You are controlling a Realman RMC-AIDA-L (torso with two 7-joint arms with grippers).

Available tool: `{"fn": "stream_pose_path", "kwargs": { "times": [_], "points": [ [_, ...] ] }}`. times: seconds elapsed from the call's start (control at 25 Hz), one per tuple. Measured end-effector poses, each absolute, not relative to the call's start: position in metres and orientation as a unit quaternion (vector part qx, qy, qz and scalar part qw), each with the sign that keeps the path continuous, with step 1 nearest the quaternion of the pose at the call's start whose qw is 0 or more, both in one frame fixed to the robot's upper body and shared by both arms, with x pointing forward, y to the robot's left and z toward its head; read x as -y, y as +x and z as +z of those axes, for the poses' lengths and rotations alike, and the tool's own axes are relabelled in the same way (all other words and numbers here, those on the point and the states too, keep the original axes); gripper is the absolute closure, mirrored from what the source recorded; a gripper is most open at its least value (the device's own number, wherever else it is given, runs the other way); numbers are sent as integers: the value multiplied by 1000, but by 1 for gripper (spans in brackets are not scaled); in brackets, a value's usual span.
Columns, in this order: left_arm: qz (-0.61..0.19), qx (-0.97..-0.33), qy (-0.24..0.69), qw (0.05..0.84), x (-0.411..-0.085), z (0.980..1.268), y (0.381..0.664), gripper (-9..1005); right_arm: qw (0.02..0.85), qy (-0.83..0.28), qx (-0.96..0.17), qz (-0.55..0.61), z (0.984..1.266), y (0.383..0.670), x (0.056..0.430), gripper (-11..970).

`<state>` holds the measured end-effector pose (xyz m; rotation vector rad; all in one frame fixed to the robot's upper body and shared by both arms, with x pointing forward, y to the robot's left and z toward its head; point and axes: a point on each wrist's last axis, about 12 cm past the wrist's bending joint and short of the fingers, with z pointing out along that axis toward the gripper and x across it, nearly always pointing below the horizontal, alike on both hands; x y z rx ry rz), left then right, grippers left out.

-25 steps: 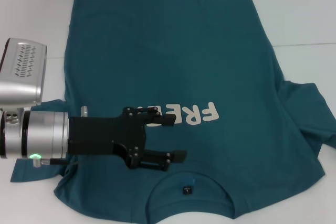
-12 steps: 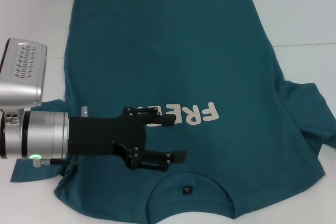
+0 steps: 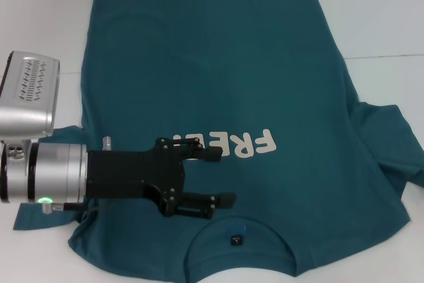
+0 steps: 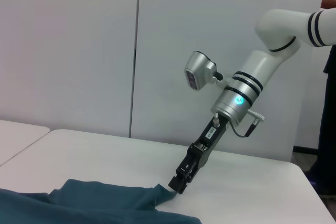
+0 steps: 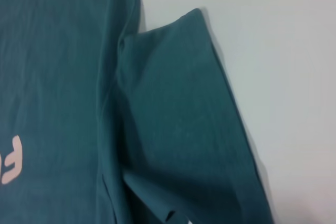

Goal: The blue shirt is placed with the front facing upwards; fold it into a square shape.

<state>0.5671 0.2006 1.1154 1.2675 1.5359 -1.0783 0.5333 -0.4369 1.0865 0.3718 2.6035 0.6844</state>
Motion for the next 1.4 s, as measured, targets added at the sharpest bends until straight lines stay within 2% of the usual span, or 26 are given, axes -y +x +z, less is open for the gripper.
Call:
{"fn": "stream_pose_path", "kwargs": {
  "times": [1.4],
  "points": [
    [-425,-614,508,429,-199,1118,571,153,213,127,-936,250,1085,547,424,202]
  ]
}}
